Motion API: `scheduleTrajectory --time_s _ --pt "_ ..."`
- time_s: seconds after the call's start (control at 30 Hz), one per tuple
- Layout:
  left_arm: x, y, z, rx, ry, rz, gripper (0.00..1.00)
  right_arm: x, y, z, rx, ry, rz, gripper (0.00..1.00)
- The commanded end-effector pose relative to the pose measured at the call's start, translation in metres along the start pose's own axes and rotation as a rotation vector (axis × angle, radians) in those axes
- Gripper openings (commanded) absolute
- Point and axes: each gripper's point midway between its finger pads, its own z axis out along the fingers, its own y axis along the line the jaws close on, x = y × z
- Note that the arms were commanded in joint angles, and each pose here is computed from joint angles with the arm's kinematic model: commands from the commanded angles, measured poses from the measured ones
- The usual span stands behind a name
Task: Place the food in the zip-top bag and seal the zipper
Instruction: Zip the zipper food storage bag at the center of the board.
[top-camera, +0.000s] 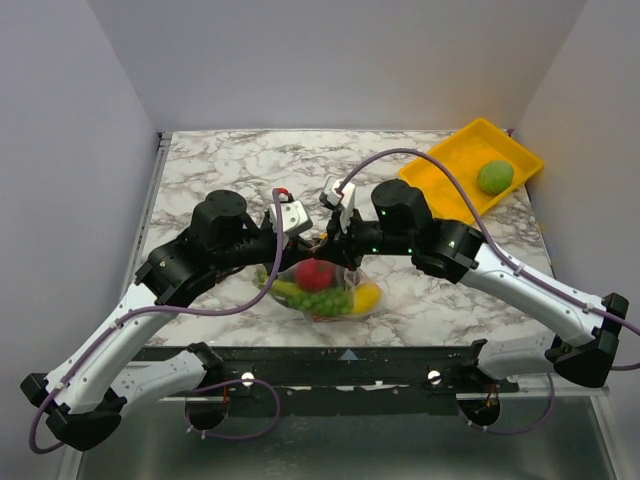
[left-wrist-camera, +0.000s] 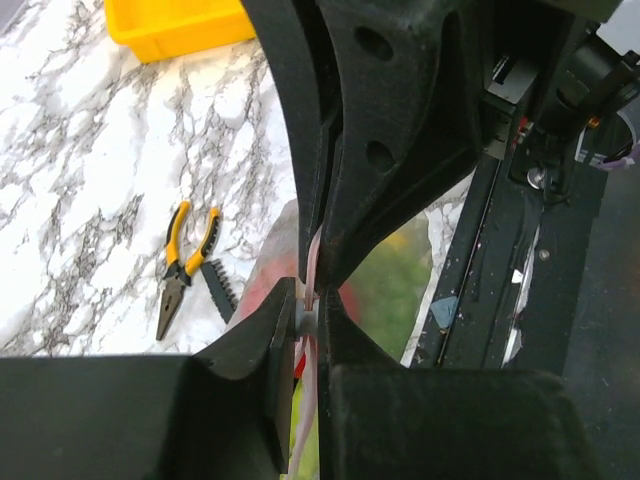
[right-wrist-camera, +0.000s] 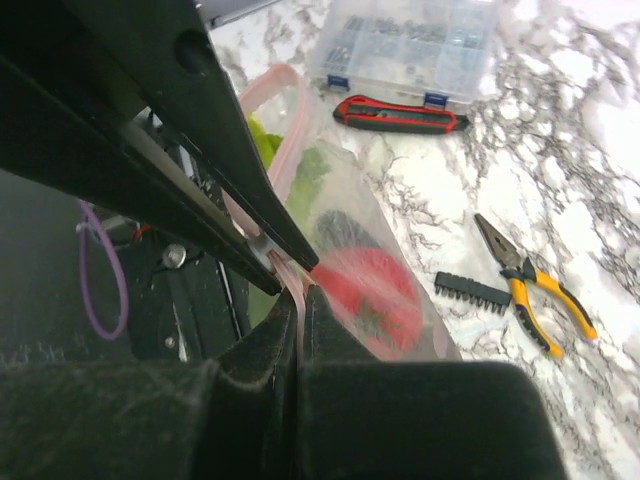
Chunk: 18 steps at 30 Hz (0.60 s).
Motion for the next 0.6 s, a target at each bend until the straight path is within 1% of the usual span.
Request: scheduleTrajectory --time_s 0.0,0.1,0.17,0.4,0.57 --pt "-0.014 -0.001 -0.009 -0.011 -0.040 0.006 0.00 -0.023 -0.047 -0.026 0.326 -0.174 0.150 0.00" --pt "-0.011 0.001 -0.008 -0.024 -0.027 -0.005 0.00 -0.017 -0.064 -0.040 0.451 -0.211 0.196 0.00" --pt "-0.009 0.003 -0.008 -0.032 -0.018 -0.009 0.00 -0.009 -0.070 -0.045 0.498 -0.212 0.209 0.00" --pt "0.000 0.010 -0.010 -0.076 0.022 -0.020 0.00 -0.001 -0.085 -0.069 0.619 -0.258 0.206 0.00" --pt "0.004 0.011 -0.011 -0.088 0.042 -0.030 0.00 0.000 -0.090 -0.083 0.671 -0.297 0.202 0.00"
